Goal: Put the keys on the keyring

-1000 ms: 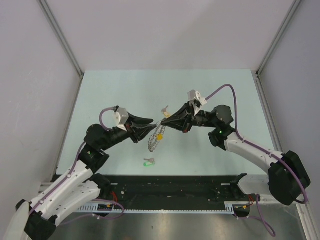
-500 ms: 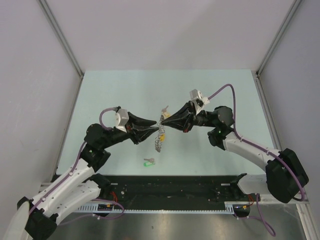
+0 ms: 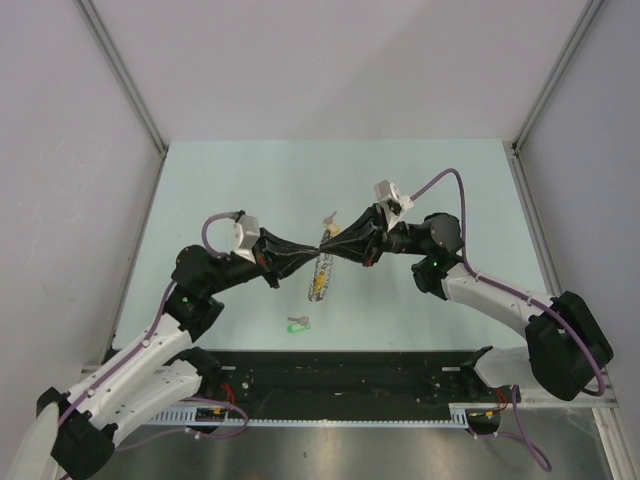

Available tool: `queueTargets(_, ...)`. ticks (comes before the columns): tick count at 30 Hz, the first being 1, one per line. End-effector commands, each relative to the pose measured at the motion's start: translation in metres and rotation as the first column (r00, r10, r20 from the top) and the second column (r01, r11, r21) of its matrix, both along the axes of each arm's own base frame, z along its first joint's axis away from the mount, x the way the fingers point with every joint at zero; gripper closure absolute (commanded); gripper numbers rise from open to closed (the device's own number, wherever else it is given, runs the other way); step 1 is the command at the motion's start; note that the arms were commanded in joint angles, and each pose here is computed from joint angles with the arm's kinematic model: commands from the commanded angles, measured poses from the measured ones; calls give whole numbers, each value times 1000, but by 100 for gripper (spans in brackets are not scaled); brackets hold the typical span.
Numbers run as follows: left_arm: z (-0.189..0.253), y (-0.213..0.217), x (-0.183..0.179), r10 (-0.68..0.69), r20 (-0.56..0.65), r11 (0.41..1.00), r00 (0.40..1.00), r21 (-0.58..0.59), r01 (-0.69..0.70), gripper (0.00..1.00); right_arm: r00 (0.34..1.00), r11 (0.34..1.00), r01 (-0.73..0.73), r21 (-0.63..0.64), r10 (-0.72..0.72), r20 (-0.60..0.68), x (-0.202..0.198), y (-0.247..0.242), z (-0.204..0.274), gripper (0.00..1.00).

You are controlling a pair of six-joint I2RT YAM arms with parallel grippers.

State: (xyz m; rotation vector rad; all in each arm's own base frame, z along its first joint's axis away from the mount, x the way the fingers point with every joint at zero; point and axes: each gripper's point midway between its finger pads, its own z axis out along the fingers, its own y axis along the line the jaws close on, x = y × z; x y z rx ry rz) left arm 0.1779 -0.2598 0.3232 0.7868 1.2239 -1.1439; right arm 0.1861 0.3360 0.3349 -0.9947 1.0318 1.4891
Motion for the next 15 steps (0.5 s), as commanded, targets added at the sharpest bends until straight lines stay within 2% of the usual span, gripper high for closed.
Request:
queueTargets(1,8,3,1,22,20,1000,1000,0,-22,100,998,998,-7,62,4,60,-7,-2,19,100)
queueTargets(3,4,5,4,43,12,999,999,15,-43,97,998,998,-3,64,-1,60,-7,-3,19,100)
queueTargets(6,0,8,6,62,2,998,998,23,-62,86,998,998,3,68,-7,62,-7,-4,20,100)
queueTargets(12,-8,7,8,71,-22,997,997,36,-70,81,998,997,7,78,-13,68,-7,-5,23,100)
queueTargets(15,-9,8,9,78,-26,996,997,38,-77,82,998,997,3,74,-8,65,-8,-4,22,100)
